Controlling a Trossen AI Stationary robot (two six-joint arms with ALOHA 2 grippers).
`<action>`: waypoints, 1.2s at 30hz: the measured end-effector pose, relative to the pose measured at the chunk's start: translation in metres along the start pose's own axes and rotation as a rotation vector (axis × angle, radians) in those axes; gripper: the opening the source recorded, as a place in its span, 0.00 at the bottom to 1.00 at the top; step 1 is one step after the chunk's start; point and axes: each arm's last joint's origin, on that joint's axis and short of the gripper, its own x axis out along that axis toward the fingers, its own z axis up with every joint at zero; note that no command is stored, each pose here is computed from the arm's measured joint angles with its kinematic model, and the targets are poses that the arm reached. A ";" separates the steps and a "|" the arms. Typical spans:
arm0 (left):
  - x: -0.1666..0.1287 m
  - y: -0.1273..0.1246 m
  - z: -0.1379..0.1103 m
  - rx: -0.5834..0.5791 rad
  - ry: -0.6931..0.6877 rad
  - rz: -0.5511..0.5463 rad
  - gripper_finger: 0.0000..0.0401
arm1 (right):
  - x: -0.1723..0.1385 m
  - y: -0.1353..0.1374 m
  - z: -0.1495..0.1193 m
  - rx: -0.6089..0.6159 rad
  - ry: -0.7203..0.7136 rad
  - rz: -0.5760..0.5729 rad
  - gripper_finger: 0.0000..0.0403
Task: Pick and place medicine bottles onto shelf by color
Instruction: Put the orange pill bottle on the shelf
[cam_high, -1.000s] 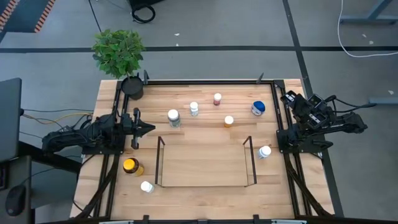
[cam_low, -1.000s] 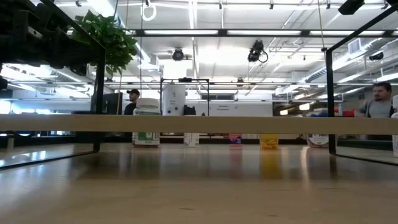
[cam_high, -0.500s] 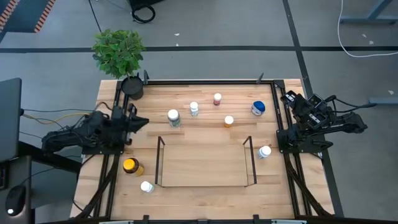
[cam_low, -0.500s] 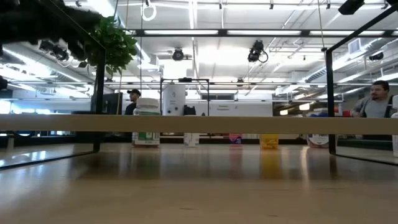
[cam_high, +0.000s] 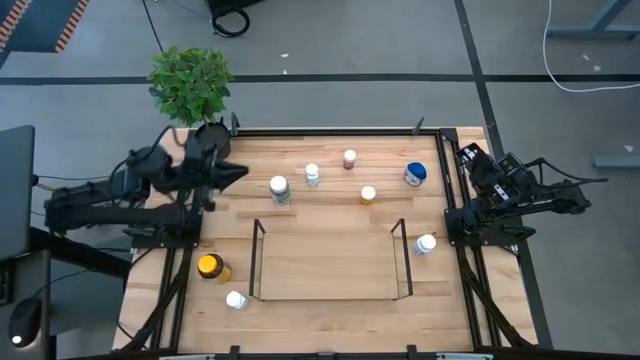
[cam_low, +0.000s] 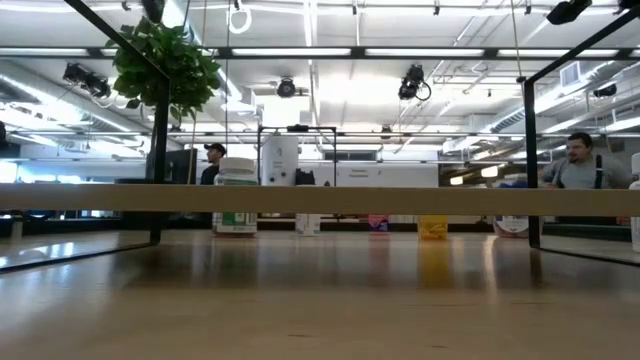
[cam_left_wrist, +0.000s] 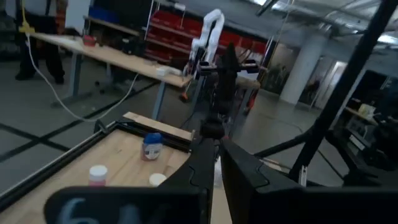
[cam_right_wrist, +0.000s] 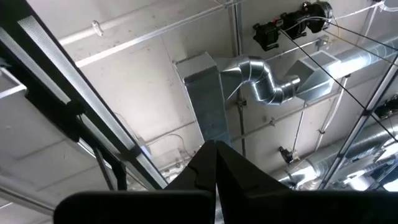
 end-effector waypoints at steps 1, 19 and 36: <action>0.008 -0.002 0.008 -0.001 0.005 0.002 0.09 | 0.002 0.001 0.002 0.000 -0.008 0.000 0.02; 0.071 -0.042 0.129 -0.025 -0.177 -0.061 0.09 | 0.123 0.008 -0.030 -0.283 0.692 -0.619 0.02; 0.074 -0.039 0.125 0.008 -0.060 -0.015 0.12 | 0.163 -0.046 -0.167 -0.528 1.310 -0.916 0.02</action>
